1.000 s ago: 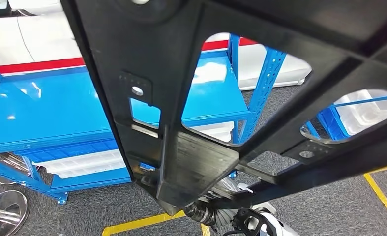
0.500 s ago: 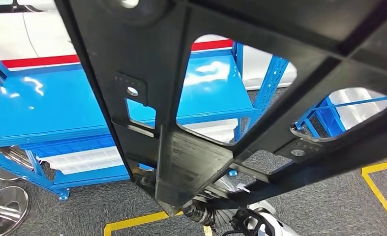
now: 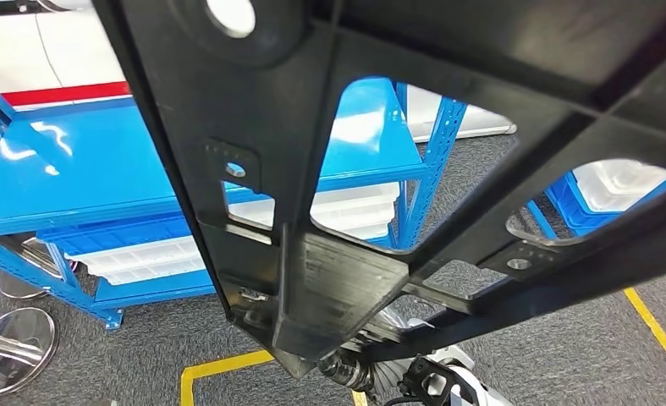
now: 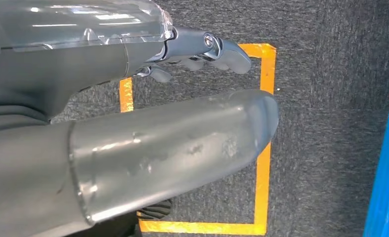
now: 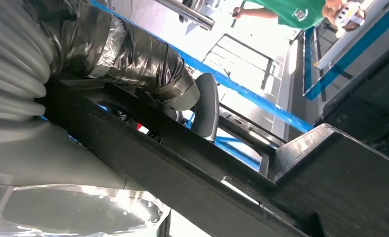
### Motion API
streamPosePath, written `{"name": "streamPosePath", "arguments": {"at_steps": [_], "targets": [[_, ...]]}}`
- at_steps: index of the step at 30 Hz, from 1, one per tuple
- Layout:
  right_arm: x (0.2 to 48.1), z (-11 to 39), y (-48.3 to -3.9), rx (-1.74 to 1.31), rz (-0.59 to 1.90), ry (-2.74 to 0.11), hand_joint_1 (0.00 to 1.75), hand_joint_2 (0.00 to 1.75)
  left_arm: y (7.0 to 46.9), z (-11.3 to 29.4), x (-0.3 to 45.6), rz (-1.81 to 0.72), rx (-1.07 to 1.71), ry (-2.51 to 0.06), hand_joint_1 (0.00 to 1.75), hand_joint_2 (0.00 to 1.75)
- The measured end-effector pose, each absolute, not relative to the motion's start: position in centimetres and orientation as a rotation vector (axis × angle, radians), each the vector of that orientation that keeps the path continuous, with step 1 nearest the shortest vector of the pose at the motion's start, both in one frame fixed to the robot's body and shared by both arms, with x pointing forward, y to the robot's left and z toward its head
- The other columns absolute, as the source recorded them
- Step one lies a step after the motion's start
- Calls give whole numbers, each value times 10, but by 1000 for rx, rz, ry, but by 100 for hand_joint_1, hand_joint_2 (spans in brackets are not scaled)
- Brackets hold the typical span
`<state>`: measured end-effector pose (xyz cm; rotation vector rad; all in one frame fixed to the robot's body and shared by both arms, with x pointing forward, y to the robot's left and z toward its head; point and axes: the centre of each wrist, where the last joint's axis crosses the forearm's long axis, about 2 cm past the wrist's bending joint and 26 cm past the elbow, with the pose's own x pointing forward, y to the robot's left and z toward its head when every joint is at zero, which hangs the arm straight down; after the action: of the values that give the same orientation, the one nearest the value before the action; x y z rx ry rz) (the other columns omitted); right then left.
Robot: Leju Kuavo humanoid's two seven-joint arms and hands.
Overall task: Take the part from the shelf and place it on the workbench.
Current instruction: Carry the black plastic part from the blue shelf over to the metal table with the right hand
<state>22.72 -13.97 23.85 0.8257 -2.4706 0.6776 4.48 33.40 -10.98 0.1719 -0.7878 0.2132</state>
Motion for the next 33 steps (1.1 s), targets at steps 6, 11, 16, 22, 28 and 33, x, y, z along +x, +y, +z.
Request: {"name": "streamPosePath", "arguments": {"at_steps": [6,11,16,22,28,33], "targets": [[227,237,-141,822,666,-2468,175,175,334,-110,43,199,170,-778,0,0],[228,236,-143,812,661,-2466,175,175,334,-110,43,191,169,-776,0,0],[229,236,-144,798,662,-2469,175,175,332,-110,43,192,164,-775,0,0],[229,236,-144,794,660,-2470,175,175,330,-111,40,191,161,-771,0,0],[229,234,-144,792,658,-2466,175,175,331,-111,41,190,162,-771,0,0],[230,234,-144,770,660,-2459,175,175,331,-110,42,189,161,-774,0,0]]}}
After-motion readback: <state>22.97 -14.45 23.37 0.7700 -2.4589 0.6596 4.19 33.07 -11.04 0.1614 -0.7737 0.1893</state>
